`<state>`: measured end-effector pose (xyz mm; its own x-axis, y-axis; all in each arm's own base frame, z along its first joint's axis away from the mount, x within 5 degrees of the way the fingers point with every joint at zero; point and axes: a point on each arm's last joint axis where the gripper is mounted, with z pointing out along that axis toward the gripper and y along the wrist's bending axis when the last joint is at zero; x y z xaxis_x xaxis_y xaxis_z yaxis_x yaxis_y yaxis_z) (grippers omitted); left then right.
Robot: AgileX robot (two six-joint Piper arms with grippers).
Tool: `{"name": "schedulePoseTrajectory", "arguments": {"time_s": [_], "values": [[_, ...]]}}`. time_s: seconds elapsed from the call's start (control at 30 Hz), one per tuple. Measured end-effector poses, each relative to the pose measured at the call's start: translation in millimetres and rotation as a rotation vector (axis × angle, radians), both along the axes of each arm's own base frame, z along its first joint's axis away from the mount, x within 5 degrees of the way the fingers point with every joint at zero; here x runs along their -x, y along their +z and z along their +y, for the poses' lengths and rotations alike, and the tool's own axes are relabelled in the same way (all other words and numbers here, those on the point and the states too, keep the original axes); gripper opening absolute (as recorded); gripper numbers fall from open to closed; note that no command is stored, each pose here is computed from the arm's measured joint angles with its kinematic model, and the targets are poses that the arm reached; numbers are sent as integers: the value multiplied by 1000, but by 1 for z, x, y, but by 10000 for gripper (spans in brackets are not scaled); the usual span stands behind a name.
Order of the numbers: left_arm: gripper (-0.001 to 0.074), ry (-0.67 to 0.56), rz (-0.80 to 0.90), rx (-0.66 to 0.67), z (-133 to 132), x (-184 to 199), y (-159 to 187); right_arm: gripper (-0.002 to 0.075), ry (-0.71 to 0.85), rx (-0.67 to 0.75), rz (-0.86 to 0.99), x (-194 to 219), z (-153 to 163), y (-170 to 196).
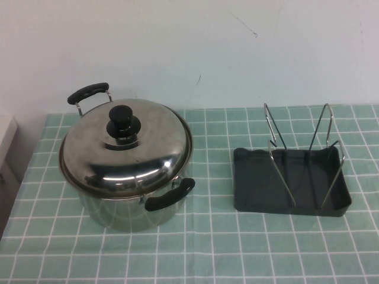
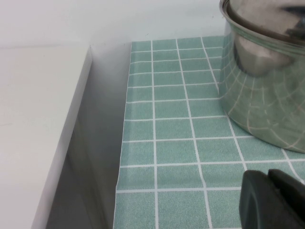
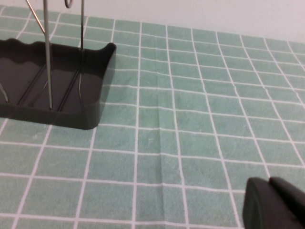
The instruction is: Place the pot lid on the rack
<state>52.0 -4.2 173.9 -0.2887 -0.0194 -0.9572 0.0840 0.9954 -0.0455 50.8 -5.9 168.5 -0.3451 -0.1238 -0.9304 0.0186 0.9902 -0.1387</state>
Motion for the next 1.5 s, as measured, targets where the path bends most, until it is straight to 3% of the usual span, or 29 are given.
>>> {"name": "schedulePoseTrajectory", "arguments": {"time_s": [0.6,0.7,0.83,1.0,1.13,1.37,1.5], "values": [[-2,-2,-27,3,0,-1,1,-3,6,0,-35,-1,1,2],[-2,-9,-138,16,-1,-3,10,-3,27,2,-165,-4,2,13],[-2,-27,-409,44,-3,-3,35,-3,68,26,-406,-6,6,35],[-2,-54,-716,-13,-5,4,61,-2,127,100,-717,0,11,62],[-2,-64,-893,-6,-6,12,75,-2,161,67,-890,8,15,76],[-2,-72,-1018,7,-6,19,84,-3,150,0,-929,9,13,79],[-2,-25,-980,112,0,17,83,-2,111,-86,-896,7,9,77]]}}
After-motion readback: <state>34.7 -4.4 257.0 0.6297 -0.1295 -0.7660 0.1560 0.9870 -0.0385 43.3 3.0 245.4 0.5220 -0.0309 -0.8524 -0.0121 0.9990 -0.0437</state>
